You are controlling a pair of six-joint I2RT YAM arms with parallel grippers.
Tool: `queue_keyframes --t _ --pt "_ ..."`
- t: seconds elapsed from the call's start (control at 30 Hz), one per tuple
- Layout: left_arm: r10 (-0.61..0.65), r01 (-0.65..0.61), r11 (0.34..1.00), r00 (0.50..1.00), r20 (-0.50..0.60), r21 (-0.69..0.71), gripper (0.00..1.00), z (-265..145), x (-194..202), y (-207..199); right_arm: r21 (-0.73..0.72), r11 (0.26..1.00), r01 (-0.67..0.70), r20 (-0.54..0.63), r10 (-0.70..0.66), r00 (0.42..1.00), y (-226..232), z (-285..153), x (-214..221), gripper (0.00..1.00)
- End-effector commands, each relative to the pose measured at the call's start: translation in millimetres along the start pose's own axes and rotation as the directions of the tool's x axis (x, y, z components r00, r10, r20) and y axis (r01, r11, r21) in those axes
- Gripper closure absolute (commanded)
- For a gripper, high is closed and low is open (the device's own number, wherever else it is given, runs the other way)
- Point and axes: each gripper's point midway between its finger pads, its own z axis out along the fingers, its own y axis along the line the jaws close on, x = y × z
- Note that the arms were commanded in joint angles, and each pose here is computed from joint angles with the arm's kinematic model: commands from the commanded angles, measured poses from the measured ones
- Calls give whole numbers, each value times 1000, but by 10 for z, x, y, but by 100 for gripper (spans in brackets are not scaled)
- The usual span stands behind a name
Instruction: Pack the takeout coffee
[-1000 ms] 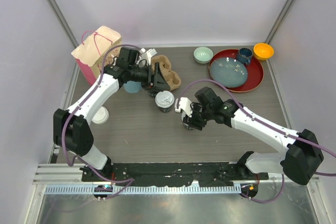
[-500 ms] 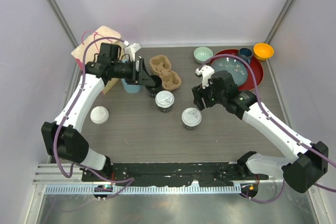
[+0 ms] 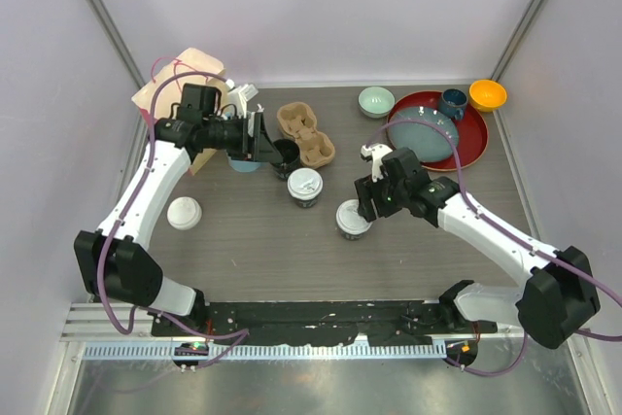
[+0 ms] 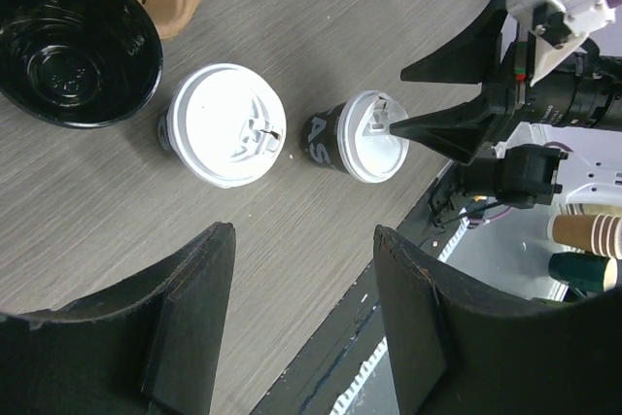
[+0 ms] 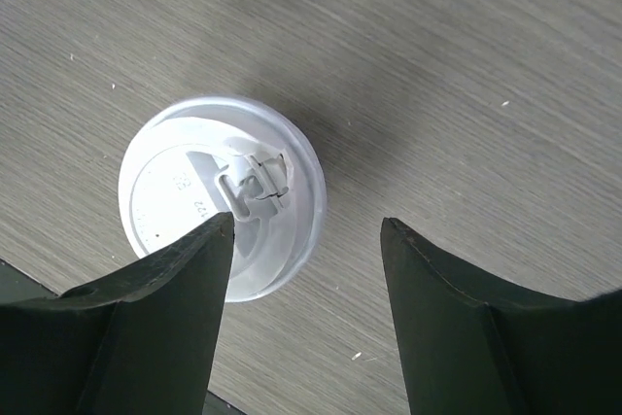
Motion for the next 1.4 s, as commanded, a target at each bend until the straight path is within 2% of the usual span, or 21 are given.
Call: queue_keyframes --t 0.0,0.27,0.43,0.53,0.67,0.77,0.87,1.0,1.2,1.23,1.37 --pt "85 -85 996 995 46 -14 37 -178 -79 -101 -29 999 -25 16 25 1000 59 61 -15 33" --pt "115 -113 991 993 23 -78 37 -214 -5 54 -24 1000 -15 13 15 1000 47 83 -5 37" --pt "190 -187 969 982 6 -162 37 -382 -22 114 -16 1000 15 74 -14 997 55 -98 -296 34" --pt "243 -243 945 970 -29 -218 37 -510 27 161 -16 999 33 118 -31 993 80 -250 -491 32" --pt "252 -273 911 962 -107 -311 36 -685 173 284 -3 999 43 184 -41 982 81 -412 -687 31" --pt "257 -284 872 959 -120 -400 36 -867 176 343 6 999 45 229 -45 972 75 -499 -773 30" --pt "291 -296 824 953 -87 -483 36 -1106 70 307 0 998 55 259 -53 964 91 -544 -812 30" --pt "338 -309 753 939 -61 -581 36 -1392 -107 281 21 997 76 258 -79 963 52 -530 -808 29" --pt "345 -249 644 938 -16 -723 32 -1793 -281 412 28 998 61 290 -67 955 42 -475 -1189 29" --pt "341 -223 591 940 -11 -775 31 -1929 -320 486 20 997 72 319 -74 945 74 -516 -1338 29" --pt "383 -206 478 924 -9 -854 23 -2210 -514 573 -22 995 98 315 -86 945 138 -302 -1540 28"
